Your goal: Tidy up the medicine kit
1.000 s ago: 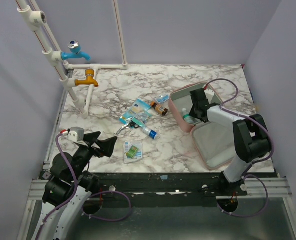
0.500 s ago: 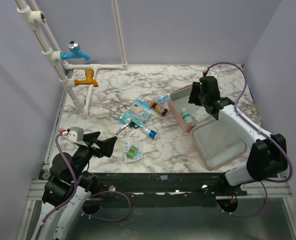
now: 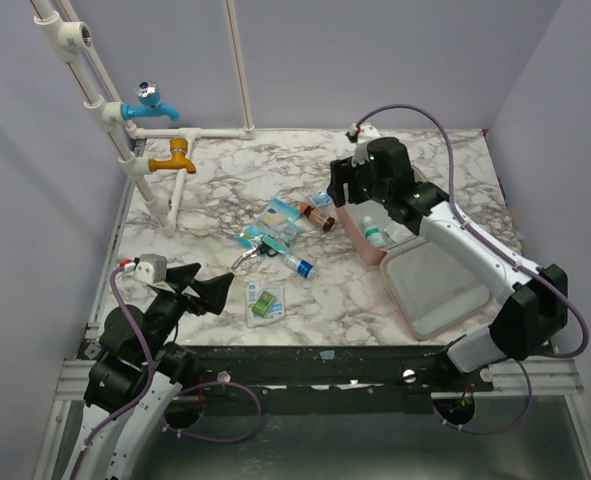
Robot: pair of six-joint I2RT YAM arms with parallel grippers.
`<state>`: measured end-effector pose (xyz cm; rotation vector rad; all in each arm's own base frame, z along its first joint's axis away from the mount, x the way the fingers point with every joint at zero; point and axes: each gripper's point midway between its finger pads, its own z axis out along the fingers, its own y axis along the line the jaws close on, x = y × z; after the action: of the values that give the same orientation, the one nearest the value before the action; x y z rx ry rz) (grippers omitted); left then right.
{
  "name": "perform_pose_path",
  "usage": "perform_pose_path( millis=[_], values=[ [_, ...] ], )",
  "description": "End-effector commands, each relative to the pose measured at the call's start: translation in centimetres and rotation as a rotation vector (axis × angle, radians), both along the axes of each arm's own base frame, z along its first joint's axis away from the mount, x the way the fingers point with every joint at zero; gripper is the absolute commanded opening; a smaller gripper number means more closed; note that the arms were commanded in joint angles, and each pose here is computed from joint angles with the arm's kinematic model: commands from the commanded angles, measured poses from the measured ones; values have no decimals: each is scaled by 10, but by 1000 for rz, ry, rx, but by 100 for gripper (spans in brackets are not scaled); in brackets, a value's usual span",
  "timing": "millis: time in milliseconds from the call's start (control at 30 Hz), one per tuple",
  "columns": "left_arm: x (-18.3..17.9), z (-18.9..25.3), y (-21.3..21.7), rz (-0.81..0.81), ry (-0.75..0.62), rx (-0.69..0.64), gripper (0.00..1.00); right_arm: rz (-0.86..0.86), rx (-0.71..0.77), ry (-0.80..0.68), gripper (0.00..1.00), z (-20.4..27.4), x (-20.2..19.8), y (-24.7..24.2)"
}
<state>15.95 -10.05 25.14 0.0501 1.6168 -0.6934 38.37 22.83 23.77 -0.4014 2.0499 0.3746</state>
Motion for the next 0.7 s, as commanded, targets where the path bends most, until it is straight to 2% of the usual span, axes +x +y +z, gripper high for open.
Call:
perform_pose_path(
  millis=[0, 200, 400, 667],
  values=[
    [-3, 4, 5, 22, -18, -15, 98, 141, -105, 49, 74, -24, -7, 30],
    [-3, 4, 5, 21, -20, -15, 98, 210, -180, 131, 74, -60, -7, 61],
    [-3, 3, 5, 21, -20, -15, 99, 147, -307, 204, 74, -107, 4, 66],
    [-2, 3, 5, 22, -18, -11, 99, 102, -379, 226, 74, -132, 22, 67]
  ],
)
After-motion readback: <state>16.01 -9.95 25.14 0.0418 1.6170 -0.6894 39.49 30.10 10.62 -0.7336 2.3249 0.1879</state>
